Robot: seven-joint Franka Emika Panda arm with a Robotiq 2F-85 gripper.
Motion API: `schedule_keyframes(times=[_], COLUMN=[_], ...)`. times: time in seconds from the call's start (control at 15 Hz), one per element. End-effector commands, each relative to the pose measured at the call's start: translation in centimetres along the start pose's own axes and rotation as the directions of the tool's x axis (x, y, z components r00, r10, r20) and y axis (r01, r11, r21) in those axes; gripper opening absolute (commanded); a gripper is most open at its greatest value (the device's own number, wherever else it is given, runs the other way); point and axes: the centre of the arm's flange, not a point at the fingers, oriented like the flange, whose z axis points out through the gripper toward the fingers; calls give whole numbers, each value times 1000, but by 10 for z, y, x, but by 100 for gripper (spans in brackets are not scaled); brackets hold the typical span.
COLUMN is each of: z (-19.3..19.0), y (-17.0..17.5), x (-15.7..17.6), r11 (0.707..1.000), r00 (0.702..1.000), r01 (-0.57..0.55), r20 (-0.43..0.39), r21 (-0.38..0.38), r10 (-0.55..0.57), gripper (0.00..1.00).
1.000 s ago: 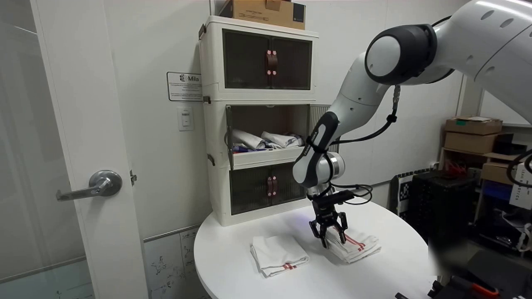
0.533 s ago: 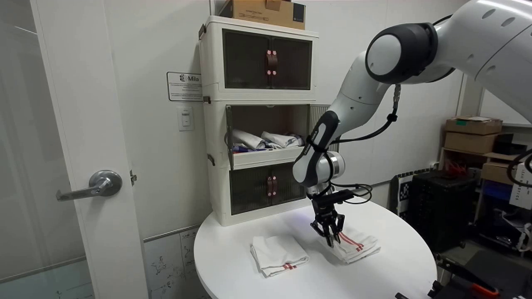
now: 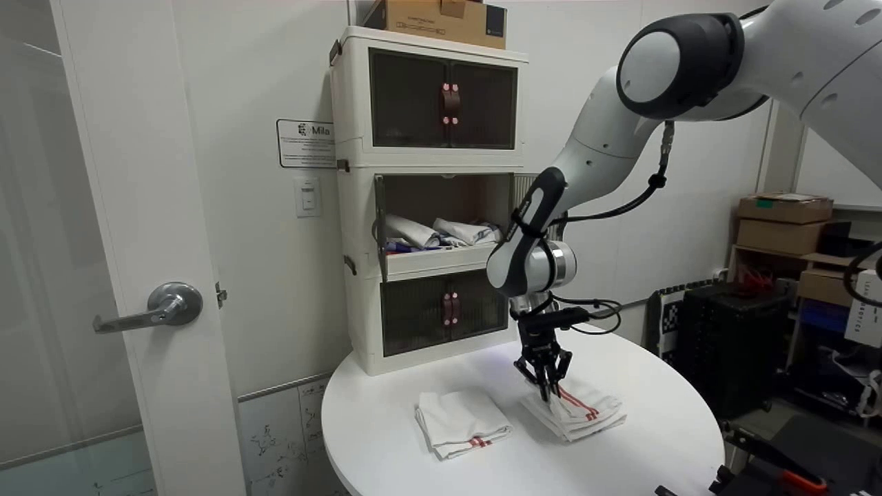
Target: Pick up the white and red towel on the right and place it in the open cabinet
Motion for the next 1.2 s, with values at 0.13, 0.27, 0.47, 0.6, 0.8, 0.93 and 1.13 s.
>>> schedule_keyframes(times=[0.13,0.27,0.47,0.6,0.8,0.93,1.13], z=[-48,-61,-77,-92,-125,-149,-194], y=[18,18,19,20,15,6,-10], x=[-45,-53,-62,-71,-80,-85,-96], r11=[985,979,973,957,926,917,914], r00=[992,988,981,970,928,891,838], r01=[-107,-129,-145,-123,-113,-80,-19], r20=[-46,-68,-102,-170,-295,-384,-492], r21=[138,160,182,261,360,390,406], r10=[114,141,166,171,228,241,236], gripper=[6,6,6,6,4,3,3])
